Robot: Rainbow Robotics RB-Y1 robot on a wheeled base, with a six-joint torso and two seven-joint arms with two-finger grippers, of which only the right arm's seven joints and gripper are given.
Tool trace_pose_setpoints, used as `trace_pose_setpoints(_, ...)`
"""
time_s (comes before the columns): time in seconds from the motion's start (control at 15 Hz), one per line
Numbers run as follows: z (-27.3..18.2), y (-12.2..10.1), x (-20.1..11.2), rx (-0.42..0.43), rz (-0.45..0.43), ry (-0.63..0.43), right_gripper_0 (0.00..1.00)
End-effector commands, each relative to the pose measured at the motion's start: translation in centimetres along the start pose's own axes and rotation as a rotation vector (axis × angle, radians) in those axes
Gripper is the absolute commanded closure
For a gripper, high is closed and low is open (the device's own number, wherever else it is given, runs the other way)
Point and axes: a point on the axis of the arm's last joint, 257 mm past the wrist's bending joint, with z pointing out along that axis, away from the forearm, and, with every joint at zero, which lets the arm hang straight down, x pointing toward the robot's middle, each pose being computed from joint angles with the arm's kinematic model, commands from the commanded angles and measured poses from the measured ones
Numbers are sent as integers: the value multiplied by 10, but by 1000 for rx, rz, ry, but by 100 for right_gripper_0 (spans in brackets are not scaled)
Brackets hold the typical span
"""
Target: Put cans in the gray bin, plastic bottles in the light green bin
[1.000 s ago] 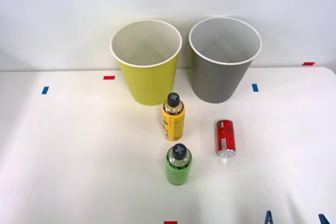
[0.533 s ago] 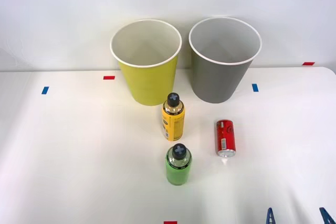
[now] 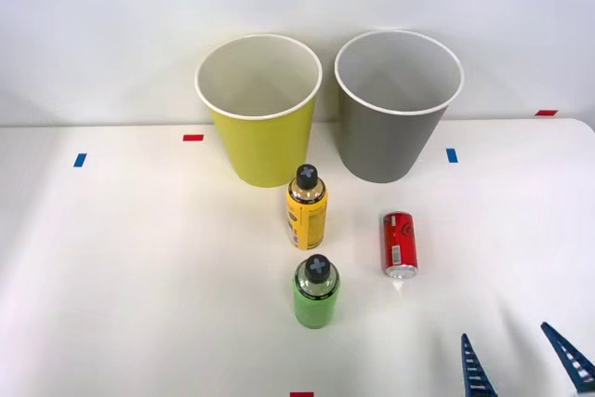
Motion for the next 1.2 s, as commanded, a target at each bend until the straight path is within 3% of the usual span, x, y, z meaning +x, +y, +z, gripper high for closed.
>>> trace_pose_setpoints(0.07,33,23,-27,-89,72,195,0)
trace_pose_setpoints(0.53,88,57,-43,-177,134,420,0)
trace_pose_setpoints(0.73,103,57,-49,-132,138,545,0)
trace_pose_setpoints(1.2,127,61,-58,-10,202,717,0)
